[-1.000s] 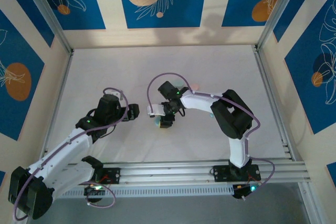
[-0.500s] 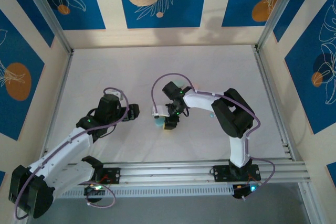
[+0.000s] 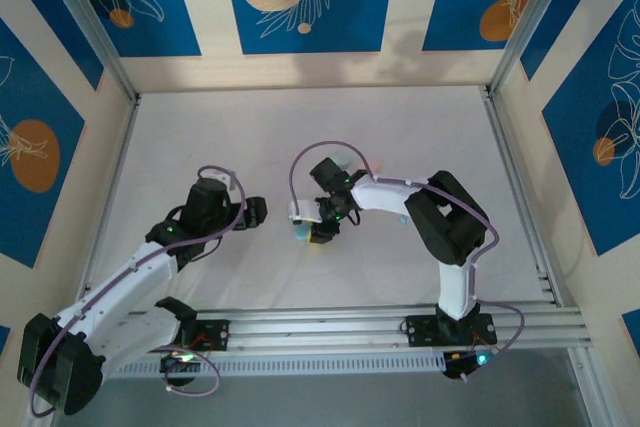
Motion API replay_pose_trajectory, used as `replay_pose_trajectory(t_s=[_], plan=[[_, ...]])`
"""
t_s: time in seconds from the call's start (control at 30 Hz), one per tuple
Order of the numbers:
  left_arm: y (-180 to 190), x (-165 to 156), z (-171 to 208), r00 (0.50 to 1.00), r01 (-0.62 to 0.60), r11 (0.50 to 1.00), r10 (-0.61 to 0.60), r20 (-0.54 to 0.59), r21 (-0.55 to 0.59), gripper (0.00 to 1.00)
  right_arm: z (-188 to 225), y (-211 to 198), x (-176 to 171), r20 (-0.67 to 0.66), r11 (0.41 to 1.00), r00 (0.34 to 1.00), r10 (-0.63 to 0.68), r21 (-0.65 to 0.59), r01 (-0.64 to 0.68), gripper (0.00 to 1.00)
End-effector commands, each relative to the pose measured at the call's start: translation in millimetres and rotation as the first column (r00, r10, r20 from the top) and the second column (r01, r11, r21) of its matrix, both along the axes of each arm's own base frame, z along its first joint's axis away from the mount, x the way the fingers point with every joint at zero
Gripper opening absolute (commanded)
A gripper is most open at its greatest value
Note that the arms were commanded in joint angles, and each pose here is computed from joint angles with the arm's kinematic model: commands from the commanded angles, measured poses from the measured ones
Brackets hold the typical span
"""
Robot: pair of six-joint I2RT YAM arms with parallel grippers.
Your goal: Insert the wireless bluetooth earbuds into the charging case
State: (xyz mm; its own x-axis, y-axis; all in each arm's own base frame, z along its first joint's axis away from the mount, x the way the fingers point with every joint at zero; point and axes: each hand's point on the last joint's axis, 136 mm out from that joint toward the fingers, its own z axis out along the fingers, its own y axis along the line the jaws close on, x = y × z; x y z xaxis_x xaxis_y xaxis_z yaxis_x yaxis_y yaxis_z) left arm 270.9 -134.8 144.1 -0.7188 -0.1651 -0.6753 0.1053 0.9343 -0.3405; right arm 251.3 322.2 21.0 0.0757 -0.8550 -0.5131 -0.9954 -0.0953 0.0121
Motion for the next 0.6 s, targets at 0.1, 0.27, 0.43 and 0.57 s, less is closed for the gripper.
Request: replay_pose_trajectory(t_s=[0.1, 0.27, 0.43, 0.57], plan=[[-24, 8, 38, 0.984, 0.115, 0.984, -0.094, 0.152, -0.139, 0.94, 70, 7, 0, -0.031, 0.979, 0.996, -0.083, 0.182, 0.087, 0.38], [-43, 7, 77, 0.939, 0.234, 0.946, -0.16, 0.303, -0.223, 0.93, 139, -3, -4, -0.077, 0.914, 0.989, -0.122, 0.379, 0.143, 0.38], [-79, -1, 124, 0.872, 0.432, 0.841, -0.298, 0.388, -0.325, 0.94, 188, -16, -5, -0.132, 0.854, 0.978, -0.162, 0.478, 0.206, 0.37], [-105, -1, 148, 0.853, 0.504, 0.746, -0.353, 0.384, -0.435, 0.91, 204, -19, -1, -0.106, 0.833, 0.972, -0.209, 0.501, 0.234, 0.38]])
